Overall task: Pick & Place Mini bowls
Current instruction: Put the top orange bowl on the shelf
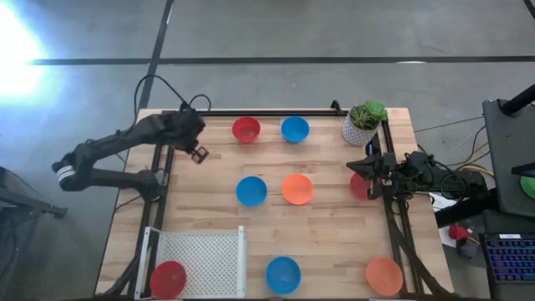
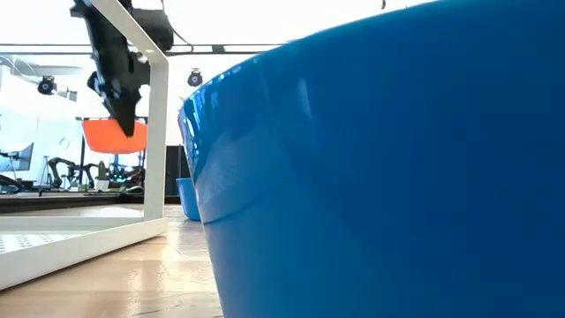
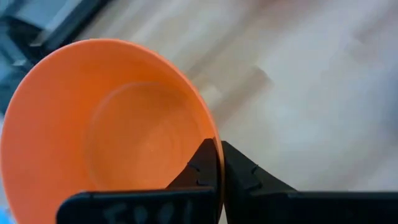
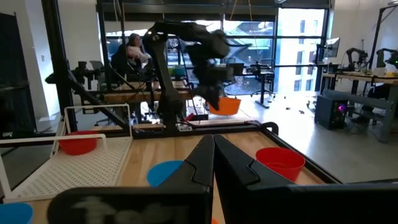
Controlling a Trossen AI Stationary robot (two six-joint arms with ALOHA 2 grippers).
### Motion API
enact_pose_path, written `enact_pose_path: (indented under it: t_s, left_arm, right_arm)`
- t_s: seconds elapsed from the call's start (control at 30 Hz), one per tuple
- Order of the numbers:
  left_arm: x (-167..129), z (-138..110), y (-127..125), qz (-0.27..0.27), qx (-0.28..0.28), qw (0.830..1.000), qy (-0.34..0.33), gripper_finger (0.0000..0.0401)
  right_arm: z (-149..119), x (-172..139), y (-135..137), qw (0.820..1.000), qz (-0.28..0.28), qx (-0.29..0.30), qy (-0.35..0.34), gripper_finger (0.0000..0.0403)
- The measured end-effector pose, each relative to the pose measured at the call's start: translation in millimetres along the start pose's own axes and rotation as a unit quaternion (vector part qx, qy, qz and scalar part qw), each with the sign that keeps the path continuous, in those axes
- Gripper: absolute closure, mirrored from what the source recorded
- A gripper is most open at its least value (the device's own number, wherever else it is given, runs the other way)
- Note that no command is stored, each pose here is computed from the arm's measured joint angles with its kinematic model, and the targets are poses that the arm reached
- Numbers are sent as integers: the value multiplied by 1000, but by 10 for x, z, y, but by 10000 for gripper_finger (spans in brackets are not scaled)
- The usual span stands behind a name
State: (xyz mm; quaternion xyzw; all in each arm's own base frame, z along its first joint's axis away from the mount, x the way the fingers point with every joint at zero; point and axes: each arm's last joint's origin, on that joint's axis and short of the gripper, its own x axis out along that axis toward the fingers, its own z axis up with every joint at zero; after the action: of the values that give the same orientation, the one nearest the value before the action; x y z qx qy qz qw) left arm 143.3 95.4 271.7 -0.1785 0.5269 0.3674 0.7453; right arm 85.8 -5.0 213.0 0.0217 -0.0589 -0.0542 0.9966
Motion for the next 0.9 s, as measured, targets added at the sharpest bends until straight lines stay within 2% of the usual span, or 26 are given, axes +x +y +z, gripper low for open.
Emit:
enact_pose_path:
  t_s: [0.37,0.73,0.9]
  left_arm:
    - [-333,-330,-556,-68,89,994,16,401]
    - [-594,-800,-1147,-128,168,977,17,401]
    - [-647,-1074,-1442,-152,218,964,17,401]
  right_arm:
    - [1,0,0,1000,0,0,0,394]
    - [1,0,0,1000,0,-9,-1,394]
    - [1,0,0,1000,0,-8,-1,394]
